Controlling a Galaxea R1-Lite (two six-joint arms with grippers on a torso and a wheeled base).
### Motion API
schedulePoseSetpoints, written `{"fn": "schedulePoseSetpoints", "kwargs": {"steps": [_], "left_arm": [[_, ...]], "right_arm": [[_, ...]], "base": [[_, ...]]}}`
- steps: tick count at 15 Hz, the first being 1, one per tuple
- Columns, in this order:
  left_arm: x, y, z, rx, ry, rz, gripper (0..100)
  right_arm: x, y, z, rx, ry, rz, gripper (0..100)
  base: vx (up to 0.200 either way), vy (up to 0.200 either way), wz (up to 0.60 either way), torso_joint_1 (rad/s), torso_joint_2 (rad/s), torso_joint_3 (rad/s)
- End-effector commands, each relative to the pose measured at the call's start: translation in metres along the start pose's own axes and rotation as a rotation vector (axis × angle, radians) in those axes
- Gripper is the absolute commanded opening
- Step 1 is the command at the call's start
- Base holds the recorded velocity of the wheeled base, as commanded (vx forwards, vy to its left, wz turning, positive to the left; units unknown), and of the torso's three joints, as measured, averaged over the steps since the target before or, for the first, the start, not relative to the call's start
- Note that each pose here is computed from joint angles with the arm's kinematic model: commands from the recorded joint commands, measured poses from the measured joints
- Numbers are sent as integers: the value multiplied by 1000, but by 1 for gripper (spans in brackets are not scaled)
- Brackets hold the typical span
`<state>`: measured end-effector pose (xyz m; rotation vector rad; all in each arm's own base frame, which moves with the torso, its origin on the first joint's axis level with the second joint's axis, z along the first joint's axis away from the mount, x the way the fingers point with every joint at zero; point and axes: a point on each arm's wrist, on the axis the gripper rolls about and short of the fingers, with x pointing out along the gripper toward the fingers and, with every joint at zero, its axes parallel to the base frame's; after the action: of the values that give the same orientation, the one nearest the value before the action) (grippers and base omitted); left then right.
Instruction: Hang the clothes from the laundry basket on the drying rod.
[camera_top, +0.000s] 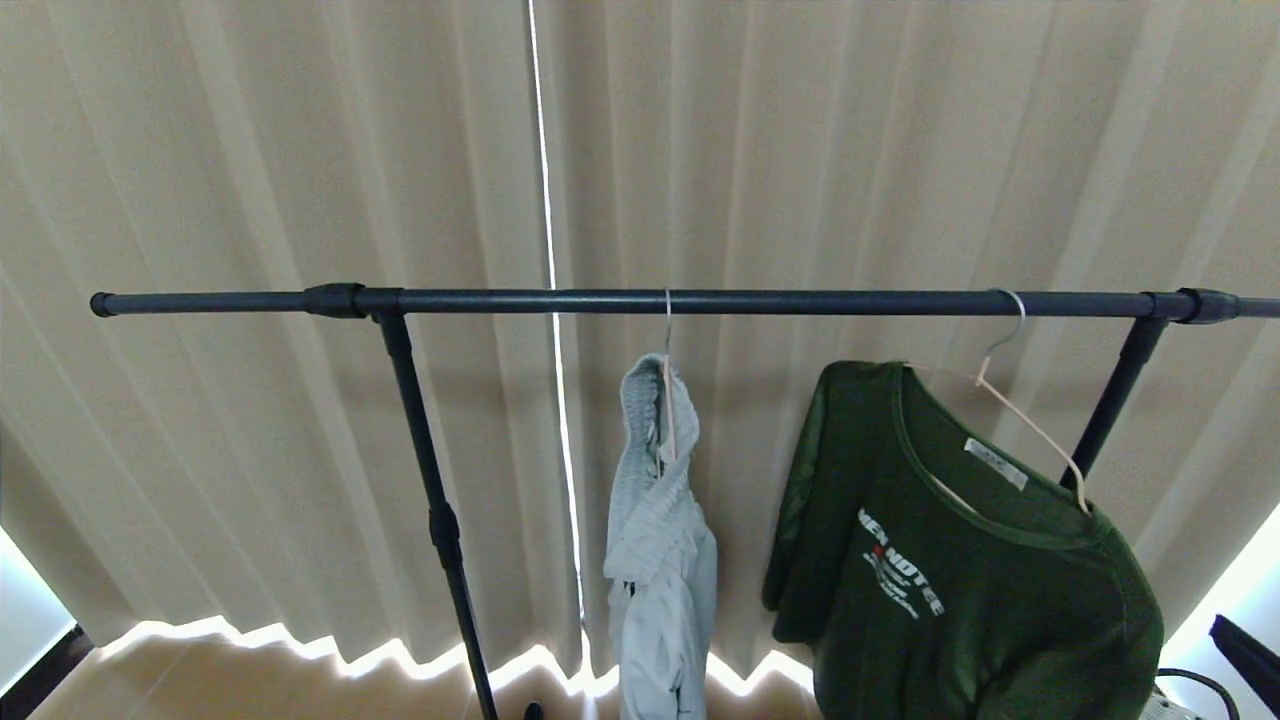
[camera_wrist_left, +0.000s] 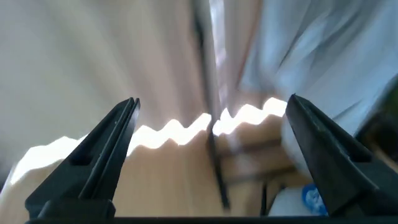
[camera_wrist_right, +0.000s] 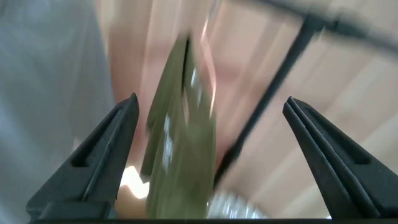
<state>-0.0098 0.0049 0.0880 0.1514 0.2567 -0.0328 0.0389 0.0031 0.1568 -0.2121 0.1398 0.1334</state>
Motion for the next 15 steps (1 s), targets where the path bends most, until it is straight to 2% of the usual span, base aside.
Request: {"fn": "schedulePoseSetpoints", "kwargs": {"steps": [1,3,4,6,7,8,10,13,15], "left_arm": [[-10,2,-4,-44,-93,135,100],[-10,3,-4,-72,-88,175,100],[-11,1,-4,-95,-81,240,100],[-12,-1,-5,-114,-97,278,100],[-17,-1,-8,-111,-158,263,100],[-17,-2,-9,-108,-176,251,100],[-13,-4,-15,-109,-176,201,100],[-11,-8,-15,-128,-211,24,100],[-11,-8,-15,-133,-214,25,100]], "right_arm": [[-41,9,-24,10,-54,-26,100],[-52,13,-38,15,-14,-44,100],[-59,16,-52,20,43,-92,100],[-65,18,-64,34,84,-141,100],[-67,19,-67,54,90,-162,100],[-68,19,-69,60,91,-169,100],[-72,20,-74,97,69,-189,100],[-72,19,-75,166,76,-271,100],[-73,18,-75,182,81,-315,100]], "base": [[0,0,0,0,0,0],[0,0,0,0,0,0],[0,0,0,0,0,0],[0,0,0,0,0,0],[0,0,0,0,0,0],[0,0,0,0,0,0],[0,0,0,0,0,0],[0,0,0,0,0,0],[0,0,0,0,0,0]]}}
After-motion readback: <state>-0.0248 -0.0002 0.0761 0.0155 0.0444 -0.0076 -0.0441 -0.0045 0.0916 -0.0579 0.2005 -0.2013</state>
